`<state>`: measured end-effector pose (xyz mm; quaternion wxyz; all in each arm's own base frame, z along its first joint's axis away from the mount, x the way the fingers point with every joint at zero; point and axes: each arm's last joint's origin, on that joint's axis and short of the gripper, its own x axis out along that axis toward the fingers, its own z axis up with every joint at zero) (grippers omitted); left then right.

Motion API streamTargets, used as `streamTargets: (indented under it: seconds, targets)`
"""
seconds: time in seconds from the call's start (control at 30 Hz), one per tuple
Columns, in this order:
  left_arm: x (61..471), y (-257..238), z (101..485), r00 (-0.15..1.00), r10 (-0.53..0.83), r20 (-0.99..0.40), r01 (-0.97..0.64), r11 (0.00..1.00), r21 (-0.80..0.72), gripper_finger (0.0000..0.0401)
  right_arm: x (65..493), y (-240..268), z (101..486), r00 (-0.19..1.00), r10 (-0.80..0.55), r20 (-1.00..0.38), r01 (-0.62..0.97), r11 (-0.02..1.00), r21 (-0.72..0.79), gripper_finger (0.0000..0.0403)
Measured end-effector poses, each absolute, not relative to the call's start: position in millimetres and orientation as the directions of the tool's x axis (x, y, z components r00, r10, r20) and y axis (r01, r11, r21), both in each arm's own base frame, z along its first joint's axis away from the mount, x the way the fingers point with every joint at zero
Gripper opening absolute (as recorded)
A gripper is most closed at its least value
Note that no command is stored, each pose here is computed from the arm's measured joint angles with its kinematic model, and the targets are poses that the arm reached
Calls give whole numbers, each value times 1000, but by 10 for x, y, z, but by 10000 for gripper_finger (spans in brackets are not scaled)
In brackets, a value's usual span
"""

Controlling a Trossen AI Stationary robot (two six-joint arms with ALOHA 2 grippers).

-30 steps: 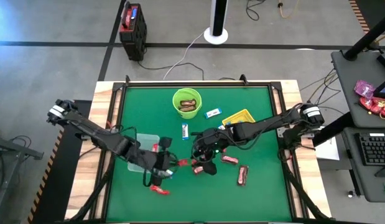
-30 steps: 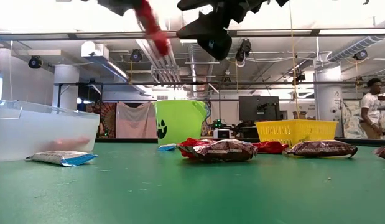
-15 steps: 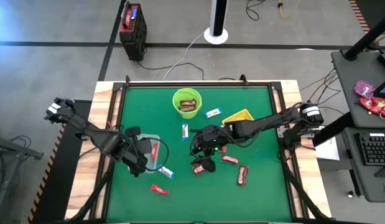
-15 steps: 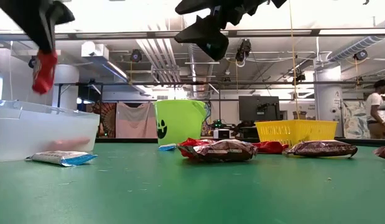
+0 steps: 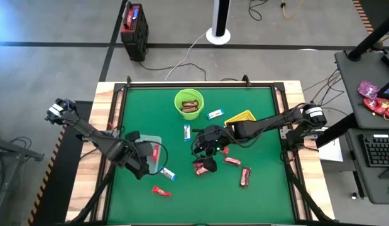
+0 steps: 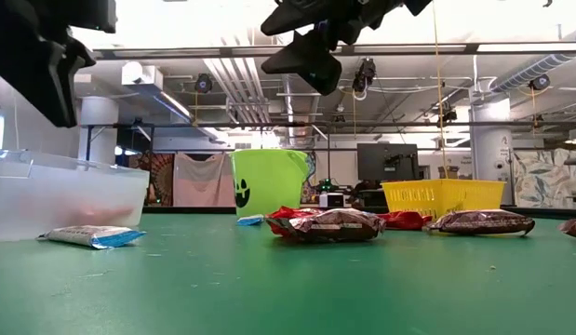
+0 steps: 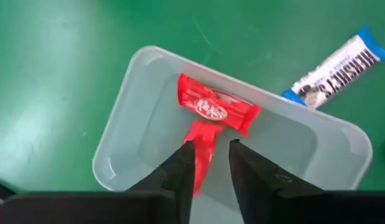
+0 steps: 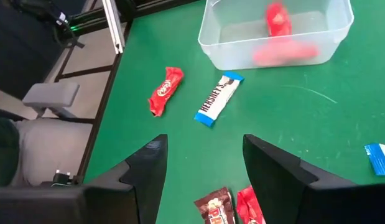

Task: Sort candy by brand, put in halloween buckets
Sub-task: Put the red chocolate bar into the transparent bin, then put the brown chocolate bar into the green bucket

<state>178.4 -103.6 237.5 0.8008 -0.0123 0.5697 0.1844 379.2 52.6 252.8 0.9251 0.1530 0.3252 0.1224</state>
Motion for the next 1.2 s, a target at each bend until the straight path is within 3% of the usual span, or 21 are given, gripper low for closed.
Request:
streamTargets:
  seconds: [0.2,0.47,0.63,0.83,1.0,1.2]
  targets:
    - [1796,-1092,2399,311,244,-919,-285,946,154,119,3754,519,2472,721,321,-614,-79,919,387,201]
    - [2064,-1313,2495,645,140,-752,-86,990,110,123,3609,530,2224,614,293,-733,125,881,456,201]
    - [2151,-1377,2403,749,70,-658,-1,995,104,123,3423,492,2085,439,192,-878,324,878,354,201]
    - [2166,-1396,2239,813,19,-582,-3,1000,29,123,3182,707,2007,224,181,-958,205,952,228,201]
    - [2181,-1410,2259,838,21,-545,-3,999,33,123,2983,824,1974,54,143,-988,300,942,153,201]
    - [2230,-1435,2423,863,36,-504,21,994,106,123,2868,876,1801,32,65,-997,272,960,71,201]
